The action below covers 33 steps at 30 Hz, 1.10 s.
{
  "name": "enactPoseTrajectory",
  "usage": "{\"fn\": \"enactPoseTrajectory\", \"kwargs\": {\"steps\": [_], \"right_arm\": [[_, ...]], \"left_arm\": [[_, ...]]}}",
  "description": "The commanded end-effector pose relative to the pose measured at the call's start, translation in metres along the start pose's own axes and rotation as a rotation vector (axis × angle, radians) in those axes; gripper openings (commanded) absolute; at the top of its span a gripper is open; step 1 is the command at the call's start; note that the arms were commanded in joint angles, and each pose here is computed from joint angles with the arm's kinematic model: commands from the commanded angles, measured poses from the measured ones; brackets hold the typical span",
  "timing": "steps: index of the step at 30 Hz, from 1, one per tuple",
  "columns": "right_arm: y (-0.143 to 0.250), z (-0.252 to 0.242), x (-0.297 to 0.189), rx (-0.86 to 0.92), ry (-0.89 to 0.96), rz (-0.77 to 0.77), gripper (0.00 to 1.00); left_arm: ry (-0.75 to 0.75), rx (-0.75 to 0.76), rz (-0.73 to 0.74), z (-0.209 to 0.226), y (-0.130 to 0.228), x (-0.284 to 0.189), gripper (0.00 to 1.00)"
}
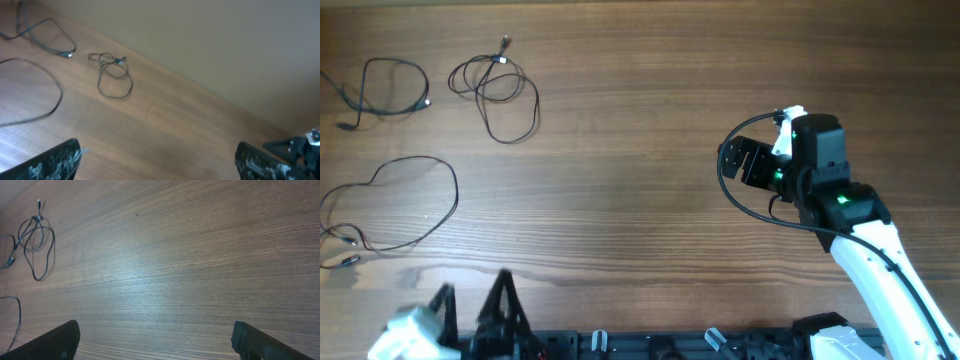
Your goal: Untangle cables
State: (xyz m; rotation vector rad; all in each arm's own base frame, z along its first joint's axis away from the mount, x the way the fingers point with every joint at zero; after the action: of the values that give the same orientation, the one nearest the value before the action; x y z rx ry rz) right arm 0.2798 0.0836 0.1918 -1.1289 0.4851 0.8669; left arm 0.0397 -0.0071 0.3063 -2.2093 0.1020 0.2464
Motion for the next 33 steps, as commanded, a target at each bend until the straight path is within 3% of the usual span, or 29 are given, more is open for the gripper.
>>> {"fn": "enactPoseTrajectory", "kwargs": {"steps": [1, 12, 22, 33], "right_arm": [[-0.005, -0.002, 0.000, 0.006, 0.020, -0.014, 1.00], [-0.005, -0.002, 0.000, 0.006, 0.020, -0.014, 1.00], [-0.005, -0.002, 0.000, 0.006, 0.020, -0.014, 1.00], [-0.005, -0.002, 0.000, 0.006, 0.020, -0.014, 1.00]], "left_arm": [[0.033, -0.004, 0.051, 0.009, 0.015, 0.043, 1.00], [0.178, 0.026, -0.048, 0.033, 0.043, 0.136, 1.00], [0.216, 0.037, -0.102, 0.038, 0.048, 0.149, 1.00], [0.278, 0.173, -0.103, 0.040, 0.061, 0.158, 1.00]]}}
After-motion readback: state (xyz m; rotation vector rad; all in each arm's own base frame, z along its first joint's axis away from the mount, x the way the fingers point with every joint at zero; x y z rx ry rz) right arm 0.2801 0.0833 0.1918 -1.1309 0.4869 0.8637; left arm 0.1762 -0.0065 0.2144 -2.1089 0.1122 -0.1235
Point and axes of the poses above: each gripper's point midway between its finger pads, its own x axis out along the fingers, its own z axis along the line the jaws close on, y = z × x, the point moved 6 cm from there along -x, back along the fingers, and after that the axes turned 9 degrees about -x, right-handed, at the moved point
